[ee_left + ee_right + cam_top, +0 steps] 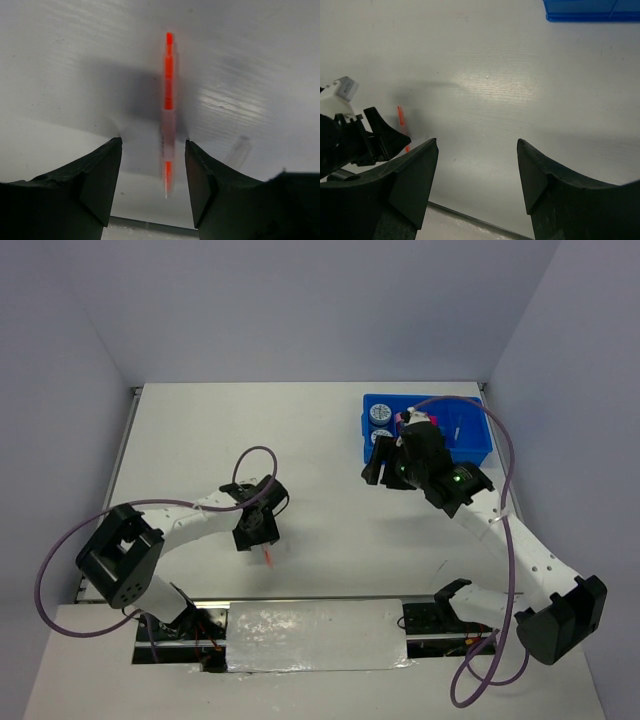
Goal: Sort the stationery into containers
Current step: Pick up the pen from the center of the board.
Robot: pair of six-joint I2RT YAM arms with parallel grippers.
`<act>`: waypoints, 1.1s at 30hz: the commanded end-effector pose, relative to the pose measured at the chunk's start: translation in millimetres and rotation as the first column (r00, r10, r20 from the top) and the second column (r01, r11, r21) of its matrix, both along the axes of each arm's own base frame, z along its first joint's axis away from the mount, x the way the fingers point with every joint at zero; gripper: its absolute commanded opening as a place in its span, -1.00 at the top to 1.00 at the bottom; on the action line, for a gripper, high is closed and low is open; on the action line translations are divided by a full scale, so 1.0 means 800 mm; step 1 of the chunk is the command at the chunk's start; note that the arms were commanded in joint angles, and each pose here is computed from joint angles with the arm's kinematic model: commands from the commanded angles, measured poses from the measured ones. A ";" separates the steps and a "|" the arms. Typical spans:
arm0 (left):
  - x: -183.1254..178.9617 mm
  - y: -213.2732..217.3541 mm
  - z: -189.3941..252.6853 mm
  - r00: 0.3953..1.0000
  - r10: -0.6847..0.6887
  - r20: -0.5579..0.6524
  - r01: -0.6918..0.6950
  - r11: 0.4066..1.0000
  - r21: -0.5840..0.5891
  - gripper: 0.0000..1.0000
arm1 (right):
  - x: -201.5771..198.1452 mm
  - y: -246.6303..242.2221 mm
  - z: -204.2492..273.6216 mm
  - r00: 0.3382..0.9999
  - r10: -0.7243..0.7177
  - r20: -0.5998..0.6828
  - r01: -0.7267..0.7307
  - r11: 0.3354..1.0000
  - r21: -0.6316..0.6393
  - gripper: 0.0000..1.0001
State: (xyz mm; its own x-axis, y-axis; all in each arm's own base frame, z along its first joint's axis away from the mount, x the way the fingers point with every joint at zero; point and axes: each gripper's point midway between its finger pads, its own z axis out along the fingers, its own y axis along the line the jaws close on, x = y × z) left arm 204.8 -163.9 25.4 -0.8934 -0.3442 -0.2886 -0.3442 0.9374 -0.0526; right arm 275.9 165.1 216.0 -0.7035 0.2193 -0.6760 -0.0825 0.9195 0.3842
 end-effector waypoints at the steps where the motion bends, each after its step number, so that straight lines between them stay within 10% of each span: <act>1: 0.000 -0.004 -0.016 0.999 0.045 0.004 -0.045 0.999 -0.017 -0.30 | -0.008 0.004 0.018 0.998 0.052 0.045 -0.053 0.999 0.014 -0.43; 5: -0.006 -0.001 -0.033 0.999 0.046 -0.024 -0.046 0.999 0.002 -0.15 | -0.008 0.005 0.033 0.995 0.074 0.071 -0.075 0.997 0.012 -0.42; 13: -0.040 0.003 -0.058 0.994 0.063 -0.089 -0.067 0.997 -0.046 1.00 | -0.007 0.031 0.048 0.982 0.152 0.110 -0.162 0.983 0.088 -0.39; 21: -0.009 0.037 0.093 0.974 0.020 0.224 -0.010 0.999 -0.045 1.00 | -0.044 0.120 -0.049 0.973 0.185 -0.139 -0.170 0.979 0.113 -0.39; 33: -0.038 0.019 0.279 0.685 -0.177 0.706 0.460 0.857 -0.232 1.00 | -0.067 0.249 -0.174 0.928 0.129 -0.350 -0.187 0.973 -0.137 -0.02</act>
